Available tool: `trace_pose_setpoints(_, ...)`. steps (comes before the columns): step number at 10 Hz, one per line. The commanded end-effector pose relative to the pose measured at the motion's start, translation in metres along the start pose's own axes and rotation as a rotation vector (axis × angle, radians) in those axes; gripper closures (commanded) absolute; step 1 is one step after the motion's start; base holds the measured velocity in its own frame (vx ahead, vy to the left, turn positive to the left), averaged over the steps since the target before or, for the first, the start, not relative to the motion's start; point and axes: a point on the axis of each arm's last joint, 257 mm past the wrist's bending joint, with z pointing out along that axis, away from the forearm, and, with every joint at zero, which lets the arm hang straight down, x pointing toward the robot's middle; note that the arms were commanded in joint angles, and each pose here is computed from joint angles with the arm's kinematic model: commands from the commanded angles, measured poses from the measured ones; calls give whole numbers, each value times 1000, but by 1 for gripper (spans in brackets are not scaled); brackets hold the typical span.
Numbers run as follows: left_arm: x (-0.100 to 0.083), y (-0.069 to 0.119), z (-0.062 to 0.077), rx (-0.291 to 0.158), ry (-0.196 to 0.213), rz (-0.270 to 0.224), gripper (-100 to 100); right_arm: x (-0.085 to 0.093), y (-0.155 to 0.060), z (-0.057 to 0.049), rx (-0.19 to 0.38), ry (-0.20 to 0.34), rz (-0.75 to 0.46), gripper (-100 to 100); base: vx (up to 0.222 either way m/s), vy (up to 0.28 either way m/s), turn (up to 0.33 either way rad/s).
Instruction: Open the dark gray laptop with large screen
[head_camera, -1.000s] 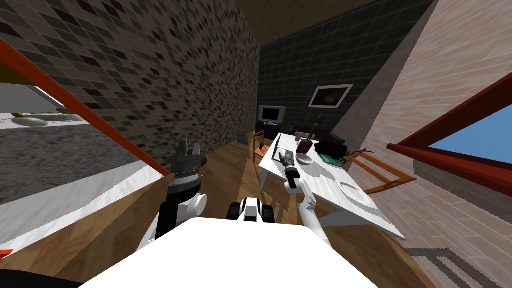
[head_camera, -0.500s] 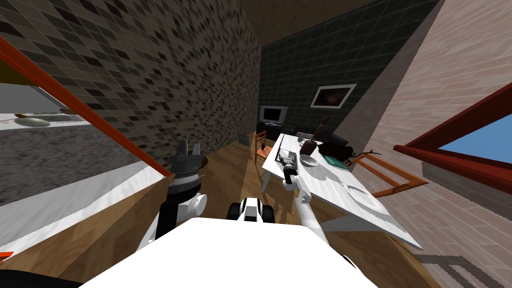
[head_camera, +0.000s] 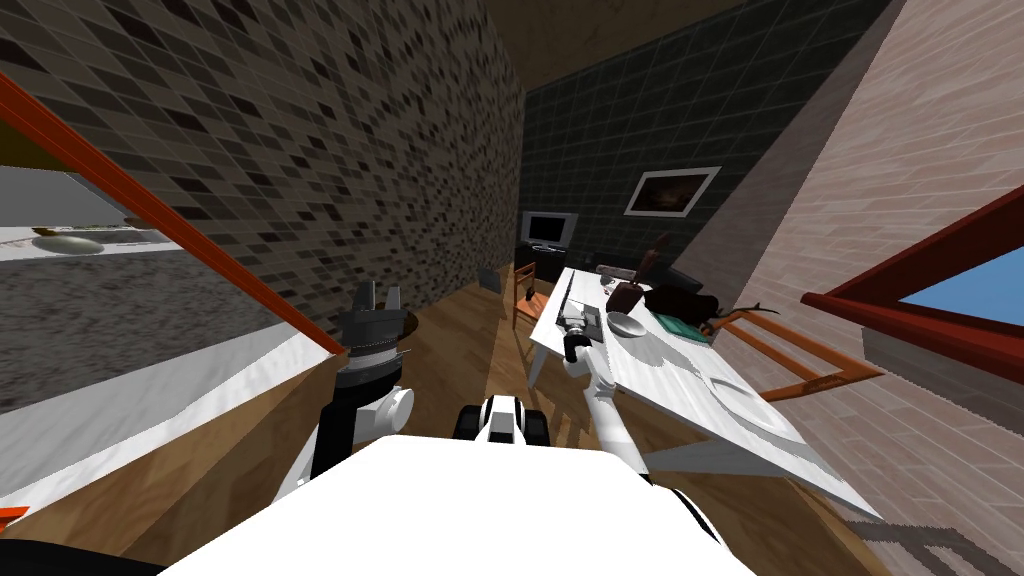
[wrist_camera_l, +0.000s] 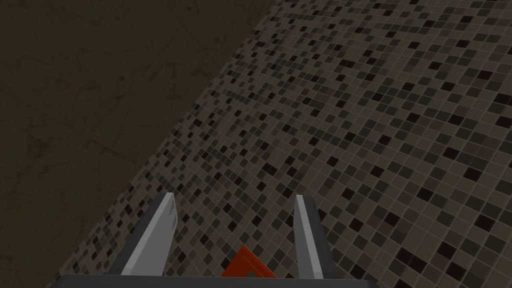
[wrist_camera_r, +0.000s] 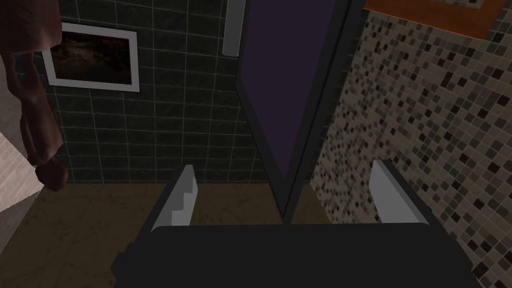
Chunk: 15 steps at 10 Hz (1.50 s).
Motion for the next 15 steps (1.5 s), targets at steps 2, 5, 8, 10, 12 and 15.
trace_pose_setpoints(2, 0, 0, 0, 0, 0, 0, 0, 14, -10, 12, 63, 50, -159, -100, 38, 61, 7)
trace_pose_setpoints(5, 0, 0, 0, 0, 0, 0, 0, 20, -20, 20, 107, 79, -273, -100, 34, 54, 10)
trace_pose_setpoints(8, 0, 0, 0, 0, 0, 0, 0, 21, -33, 27, 150, 98, -384, -100, 35, 49, 8)
trace_pose_setpoints(10, 0, 0, 0, 0, 0, 0, 0, 20, -45, 32, 185, 111, -469, -100, 53, 54, 10)
trace_pose_setpoints(12, 0, 0, 0, 0, 0, 0, 0, 17, -61, 37, 224, 120, -556, -100, 26, 68, 9)
trace_pose_setpoints(15, 0, 0, 0, 0, 0, 0, 0, 19, -58, 36, 215, 118, -537, 100, 6, 10, 1)
